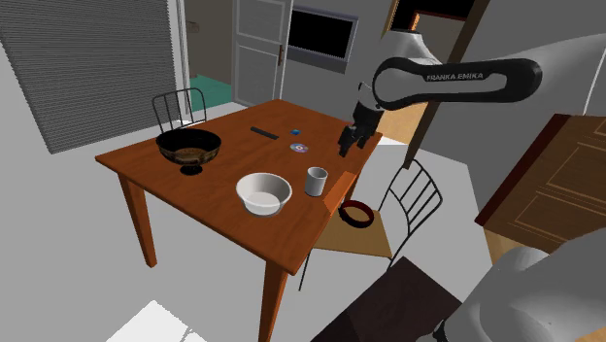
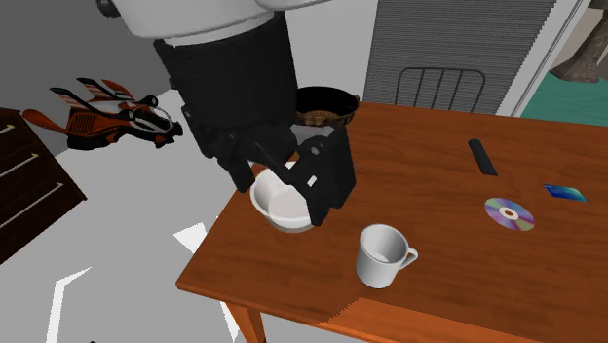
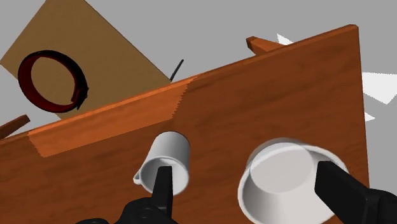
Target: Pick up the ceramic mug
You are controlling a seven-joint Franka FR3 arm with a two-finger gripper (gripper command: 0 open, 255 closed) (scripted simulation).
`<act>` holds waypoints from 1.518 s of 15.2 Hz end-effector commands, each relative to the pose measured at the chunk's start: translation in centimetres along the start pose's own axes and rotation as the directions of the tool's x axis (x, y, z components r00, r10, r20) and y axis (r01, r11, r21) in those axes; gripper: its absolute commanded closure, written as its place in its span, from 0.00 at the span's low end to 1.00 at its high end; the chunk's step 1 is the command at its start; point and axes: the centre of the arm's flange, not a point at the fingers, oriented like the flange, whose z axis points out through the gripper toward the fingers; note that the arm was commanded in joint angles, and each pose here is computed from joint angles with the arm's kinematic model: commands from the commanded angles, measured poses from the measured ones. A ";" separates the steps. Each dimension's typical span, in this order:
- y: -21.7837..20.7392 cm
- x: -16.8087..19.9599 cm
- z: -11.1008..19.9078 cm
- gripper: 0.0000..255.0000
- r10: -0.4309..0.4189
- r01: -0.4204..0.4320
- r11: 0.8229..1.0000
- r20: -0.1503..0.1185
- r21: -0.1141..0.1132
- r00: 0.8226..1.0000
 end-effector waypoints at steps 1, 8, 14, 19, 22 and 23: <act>0.6 1.8 2.3 0.00 -0.011 0.011 1.000 0.015 0.002 1.000; 2.1 7.6 10.0 0.00 -0.047 0.046 0.999 0.066 0.010 0.997; 3.2 12.3 16.8 0.00 -0.078 0.076 0.997 0.109 0.019 0.991; 4.0 16.0 22.7 0.00 -0.103 0.101 0.995 0.145 0.027 0.984; 3.9 16.1 24.1 0.00 -0.105 0.102 0.994 0.147 0.027 0.984; 3.9 16.0 24.6 0.00 -0.105 0.102 0.994 0.147 0.027 0.984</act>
